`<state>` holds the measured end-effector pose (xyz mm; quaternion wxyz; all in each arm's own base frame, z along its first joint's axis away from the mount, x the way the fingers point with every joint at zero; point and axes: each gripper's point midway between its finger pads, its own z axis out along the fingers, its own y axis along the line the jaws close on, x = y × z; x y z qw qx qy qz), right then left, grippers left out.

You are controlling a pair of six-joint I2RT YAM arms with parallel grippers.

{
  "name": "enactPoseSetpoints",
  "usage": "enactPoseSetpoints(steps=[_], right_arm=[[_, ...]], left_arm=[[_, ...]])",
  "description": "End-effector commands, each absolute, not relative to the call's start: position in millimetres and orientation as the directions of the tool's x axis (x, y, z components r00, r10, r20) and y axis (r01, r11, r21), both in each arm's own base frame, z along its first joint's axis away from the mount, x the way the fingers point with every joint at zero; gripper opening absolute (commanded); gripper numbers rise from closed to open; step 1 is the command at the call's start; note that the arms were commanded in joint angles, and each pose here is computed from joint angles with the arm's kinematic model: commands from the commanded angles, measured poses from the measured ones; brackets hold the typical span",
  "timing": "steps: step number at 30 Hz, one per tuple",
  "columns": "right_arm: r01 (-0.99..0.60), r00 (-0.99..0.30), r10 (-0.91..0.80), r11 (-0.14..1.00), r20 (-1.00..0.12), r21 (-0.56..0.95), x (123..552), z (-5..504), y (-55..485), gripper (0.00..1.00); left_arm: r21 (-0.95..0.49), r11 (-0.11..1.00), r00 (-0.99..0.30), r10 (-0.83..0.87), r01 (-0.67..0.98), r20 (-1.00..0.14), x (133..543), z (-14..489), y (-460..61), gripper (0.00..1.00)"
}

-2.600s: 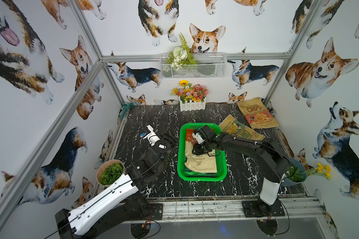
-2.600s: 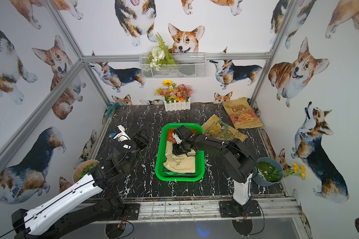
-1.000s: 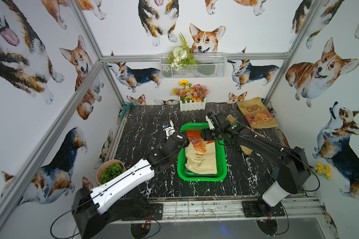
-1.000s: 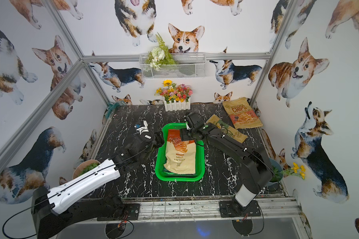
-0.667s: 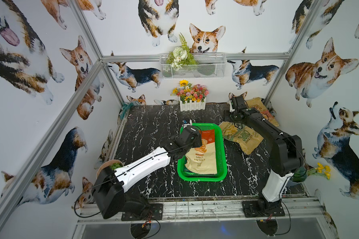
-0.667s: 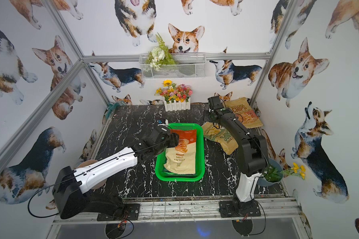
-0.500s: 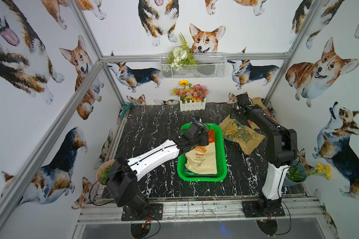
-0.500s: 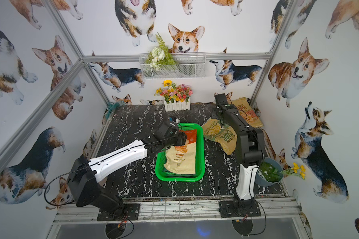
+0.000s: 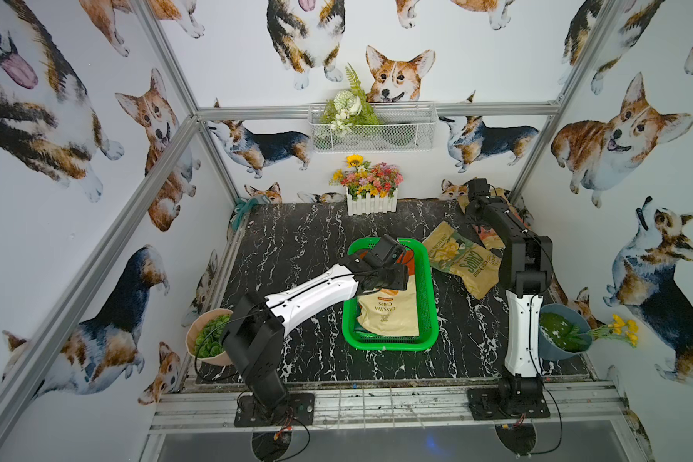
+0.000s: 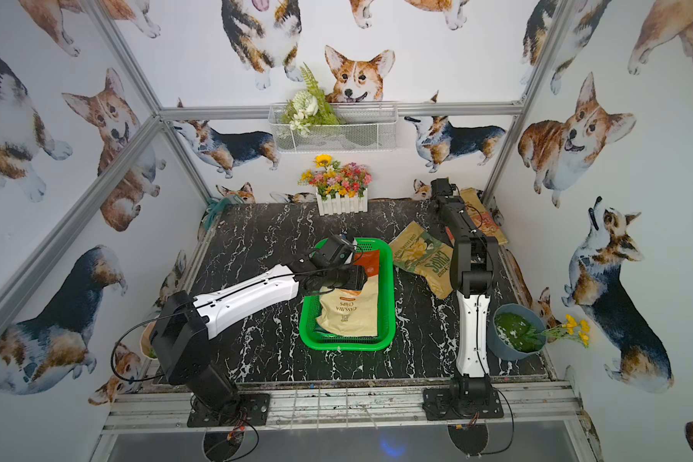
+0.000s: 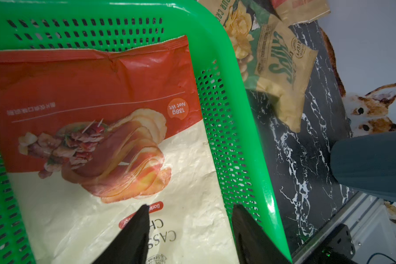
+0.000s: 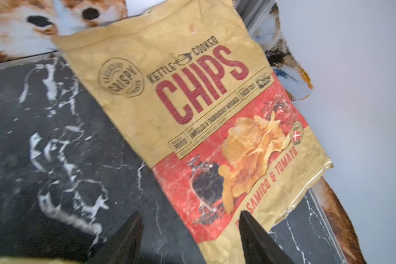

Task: Put the potato chips into the basket
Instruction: Pick up the potato chip from the corner of the board.

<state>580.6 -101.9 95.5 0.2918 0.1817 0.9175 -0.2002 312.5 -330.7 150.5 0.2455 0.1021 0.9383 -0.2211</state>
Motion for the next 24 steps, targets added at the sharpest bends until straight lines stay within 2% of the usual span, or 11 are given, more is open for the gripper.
enactPoseSetpoints(steps=[1, 7, 10, 16, 18, 19, 24], right_arm=[[0.430, -0.786, 0.211, 0.862, -0.582, -0.269, 583, 84, -108, 0.67], [0.422, -0.790, 0.232, 0.877, -0.567, -0.230, 587, 64, -103, 0.68], [0.434, -0.798, 0.251, 0.870, -0.548, -0.233, 586, 53, -108, 0.64], [0.455, -0.792, 0.284, 0.865, -0.540, -0.213, 576, 48, -109, 0.26], [0.444, -0.778, 0.284, 0.880, -0.560, -0.170, 577, 54, -102, 0.05], [0.436, -0.773, 0.285, 0.888, -0.567, -0.149, 578, 58, -99, 0.00], [0.442, -0.740, 0.305, 0.893, -0.599, -0.091, 567, 83, -92, 0.00]], left_arm=[[-0.384, 0.877, -0.861, 0.063, 0.289, -0.505, 313, 150, -332, 0.62], [-0.390, 0.875, -0.864, 0.061, 0.286, -0.499, 313, 147, -335, 0.62], [-0.379, 0.877, -0.860, 0.072, 0.296, -0.506, 312, 151, -335, 0.62], [-0.370, 0.885, -0.858, 0.059, 0.281, -0.511, 310, 150, -329, 0.62], [-0.377, 0.883, -0.858, 0.052, 0.278, -0.511, 308, 150, -329, 0.62], [-0.379, 0.883, -0.858, 0.050, 0.278, -0.511, 308, 150, -329, 0.62], [-0.376, 0.885, -0.852, 0.044, 0.276, -0.521, 309, 151, -330, 0.62]])
